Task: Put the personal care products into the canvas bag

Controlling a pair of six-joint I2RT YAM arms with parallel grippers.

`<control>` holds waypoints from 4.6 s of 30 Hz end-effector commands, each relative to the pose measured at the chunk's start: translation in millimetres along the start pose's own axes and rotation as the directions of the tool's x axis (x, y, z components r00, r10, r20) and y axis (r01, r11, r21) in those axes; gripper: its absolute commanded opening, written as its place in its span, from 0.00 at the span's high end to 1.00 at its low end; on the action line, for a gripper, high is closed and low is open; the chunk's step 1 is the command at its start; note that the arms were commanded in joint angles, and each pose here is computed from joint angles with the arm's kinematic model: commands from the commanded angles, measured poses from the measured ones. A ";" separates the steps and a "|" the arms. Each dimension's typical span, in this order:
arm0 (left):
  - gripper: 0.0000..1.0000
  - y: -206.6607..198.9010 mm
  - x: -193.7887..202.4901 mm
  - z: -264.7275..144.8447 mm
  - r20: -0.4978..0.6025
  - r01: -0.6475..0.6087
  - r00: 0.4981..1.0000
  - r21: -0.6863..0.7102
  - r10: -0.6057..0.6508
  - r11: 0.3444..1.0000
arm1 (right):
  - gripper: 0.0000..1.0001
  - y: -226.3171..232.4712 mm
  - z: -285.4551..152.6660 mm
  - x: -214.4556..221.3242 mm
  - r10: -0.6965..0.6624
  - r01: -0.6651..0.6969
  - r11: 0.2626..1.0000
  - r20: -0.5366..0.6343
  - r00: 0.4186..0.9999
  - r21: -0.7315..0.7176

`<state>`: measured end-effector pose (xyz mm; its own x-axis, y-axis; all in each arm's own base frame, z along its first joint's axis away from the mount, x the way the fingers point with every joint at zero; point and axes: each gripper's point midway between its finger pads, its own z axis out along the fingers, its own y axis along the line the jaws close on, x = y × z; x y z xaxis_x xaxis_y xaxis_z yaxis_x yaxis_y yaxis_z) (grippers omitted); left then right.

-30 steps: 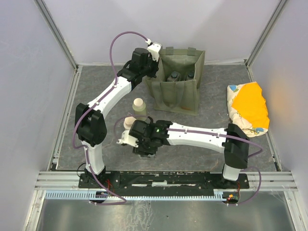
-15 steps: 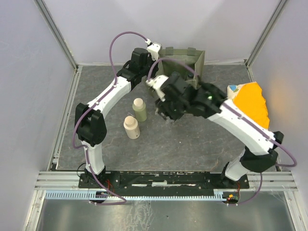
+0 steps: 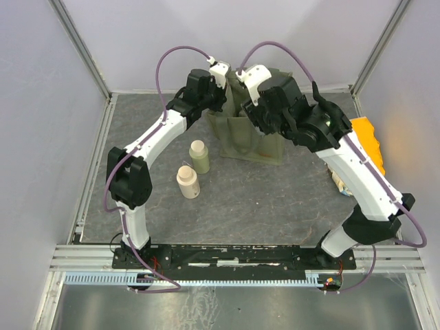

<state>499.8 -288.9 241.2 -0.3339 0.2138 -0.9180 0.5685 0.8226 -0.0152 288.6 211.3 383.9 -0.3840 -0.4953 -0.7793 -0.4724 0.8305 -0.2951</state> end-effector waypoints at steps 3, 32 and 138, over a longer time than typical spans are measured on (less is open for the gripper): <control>0.97 -9.0 19.3 -7.1 -0.063 -0.008 0.998 0.045 0.011 0.999 | 1.00 -53.4 -18.1 -123.2 0.064 -0.122 0.986 0.418 0.906 0.113; 0.97 -7.4 1.3 -23.4 -0.067 -0.006 0.998 0.022 0.007 1.000 | 1.00 -110.6 174.0 -18.9 0.363 -0.353 0.898 0.013 0.932 0.264; 0.97 -18.0 -4.5 -26.1 -0.070 0.014 0.997 0.066 -0.009 0.998 | 0.60 -115.6 234.9 133.2 0.547 -0.487 0.837 -0.422 0.723 0.250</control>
<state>482.5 -291.8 251.0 -0.3724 0.2373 -0.8972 0.5988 0.8000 -0.0370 465.3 138.0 149.7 -0.9224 -0.0334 -0.3848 -0.0677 0.9948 0.0760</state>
